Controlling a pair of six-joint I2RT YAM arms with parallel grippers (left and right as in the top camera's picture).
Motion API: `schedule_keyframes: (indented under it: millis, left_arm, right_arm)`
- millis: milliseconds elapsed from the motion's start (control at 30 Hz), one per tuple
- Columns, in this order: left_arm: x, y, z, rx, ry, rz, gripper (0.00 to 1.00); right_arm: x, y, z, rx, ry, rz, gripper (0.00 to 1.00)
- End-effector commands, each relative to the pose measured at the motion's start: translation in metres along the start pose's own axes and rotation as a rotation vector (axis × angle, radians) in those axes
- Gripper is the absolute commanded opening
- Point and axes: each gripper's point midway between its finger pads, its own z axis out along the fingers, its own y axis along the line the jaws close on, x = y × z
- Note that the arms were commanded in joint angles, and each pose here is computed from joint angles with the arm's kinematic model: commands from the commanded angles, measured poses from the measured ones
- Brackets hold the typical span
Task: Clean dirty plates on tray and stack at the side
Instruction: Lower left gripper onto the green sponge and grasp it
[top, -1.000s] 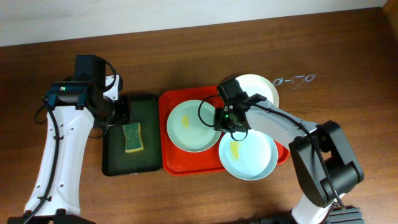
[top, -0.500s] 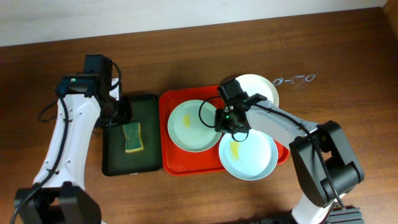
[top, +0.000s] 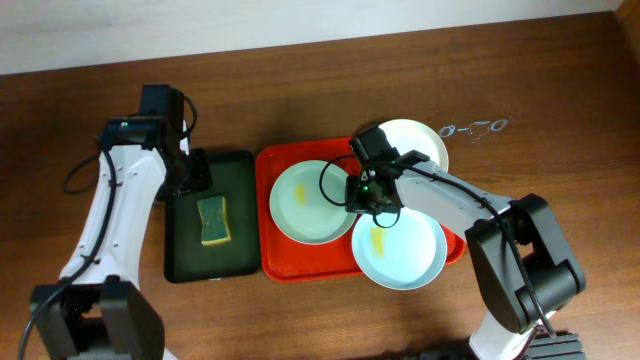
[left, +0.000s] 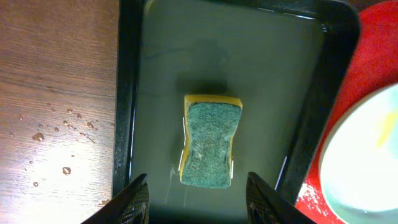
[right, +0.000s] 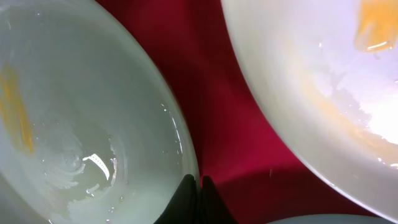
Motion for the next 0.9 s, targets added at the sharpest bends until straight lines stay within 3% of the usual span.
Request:
schedule_keyframes:
  millis: [0, 133, 333, 867]
  left_arm:
    - [0.004, -0.008, 0.022, 0.019, 0.069, 0.005, 0.45]
    - [0.012, -0.013, 0.047, 0.035, 0.153, 0.060, 0.45]
    - [0.021, -0.013, 0.077, 0.018, 0.237, 0.086, 0.55]
    - [0.029, -0.017, 0.084, 0.019, 0.269, 0.107, 0.63]
  right_arm:
    - [0.003, -0.012, 0.005, 0.041, 0.008, 0.002, 0.04]
    - [0.003, -0.012, 0.005, 0.041, 0.008, 0.002, 0.04]
    - [0.003, -0.012, 0.005, 0.041, 0.009, 0.002, 0.05]
    - [0.003, -0.012, 0.005, 0.041, 0.009, 0.002, 0.05]
